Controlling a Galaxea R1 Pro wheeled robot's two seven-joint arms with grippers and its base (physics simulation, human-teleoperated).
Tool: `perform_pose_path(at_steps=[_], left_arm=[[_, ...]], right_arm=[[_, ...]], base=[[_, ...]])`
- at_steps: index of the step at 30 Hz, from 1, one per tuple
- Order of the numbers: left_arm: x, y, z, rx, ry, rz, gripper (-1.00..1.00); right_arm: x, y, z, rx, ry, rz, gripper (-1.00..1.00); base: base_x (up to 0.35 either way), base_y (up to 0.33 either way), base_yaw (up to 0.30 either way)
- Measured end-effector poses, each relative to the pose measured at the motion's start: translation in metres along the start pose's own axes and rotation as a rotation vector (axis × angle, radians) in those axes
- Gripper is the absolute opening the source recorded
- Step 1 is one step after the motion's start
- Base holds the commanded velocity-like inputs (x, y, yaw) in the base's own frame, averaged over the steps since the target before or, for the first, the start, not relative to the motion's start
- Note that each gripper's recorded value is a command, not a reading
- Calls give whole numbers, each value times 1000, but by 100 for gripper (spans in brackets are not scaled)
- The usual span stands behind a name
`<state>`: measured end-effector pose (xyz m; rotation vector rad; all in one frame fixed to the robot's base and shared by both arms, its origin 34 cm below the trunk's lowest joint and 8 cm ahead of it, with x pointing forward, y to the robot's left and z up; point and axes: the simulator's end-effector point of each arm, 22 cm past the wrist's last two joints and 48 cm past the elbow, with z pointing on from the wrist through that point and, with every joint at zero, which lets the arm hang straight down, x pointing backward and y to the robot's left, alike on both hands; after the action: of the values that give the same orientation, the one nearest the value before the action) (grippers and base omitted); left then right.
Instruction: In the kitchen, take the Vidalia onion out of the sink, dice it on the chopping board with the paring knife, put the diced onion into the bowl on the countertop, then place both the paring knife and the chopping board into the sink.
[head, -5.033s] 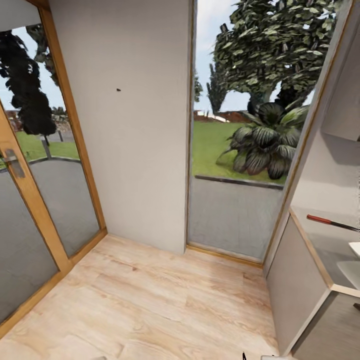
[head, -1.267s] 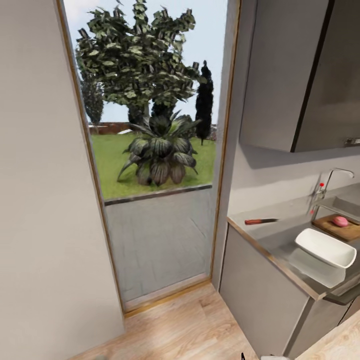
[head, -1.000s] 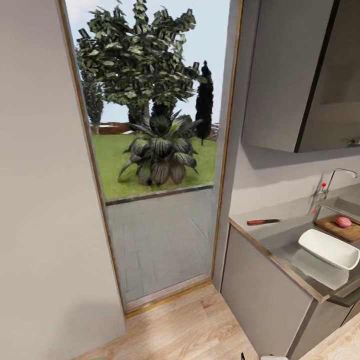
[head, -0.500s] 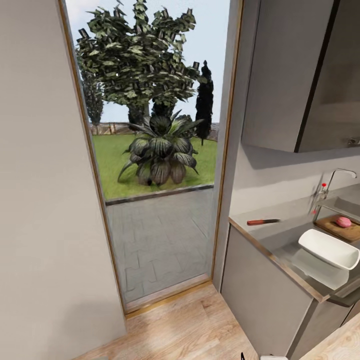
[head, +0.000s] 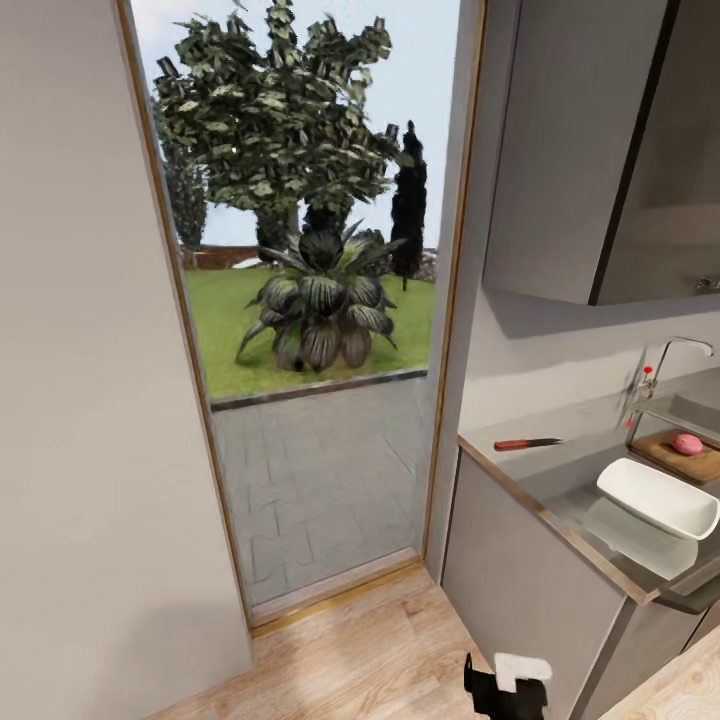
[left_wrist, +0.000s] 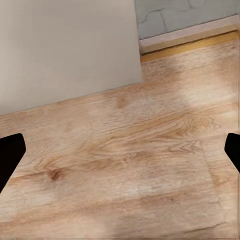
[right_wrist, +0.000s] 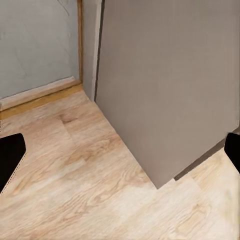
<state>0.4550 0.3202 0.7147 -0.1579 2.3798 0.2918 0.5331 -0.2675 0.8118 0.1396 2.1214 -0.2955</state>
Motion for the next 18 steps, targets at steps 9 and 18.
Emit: perform_pose_path(at_steps=[9, 18], left_arm=[[5, -4, -1, 6, 20, 3, 100], [5, -4, -1, 4, 23, 3, 100]], right_arm=[[-187, 34, 12, 27, -99, -88, 100], [-387, 16, 15, 104, -156, -93, 100]], base=[[0, 0, 0], [0, 0, 0]])
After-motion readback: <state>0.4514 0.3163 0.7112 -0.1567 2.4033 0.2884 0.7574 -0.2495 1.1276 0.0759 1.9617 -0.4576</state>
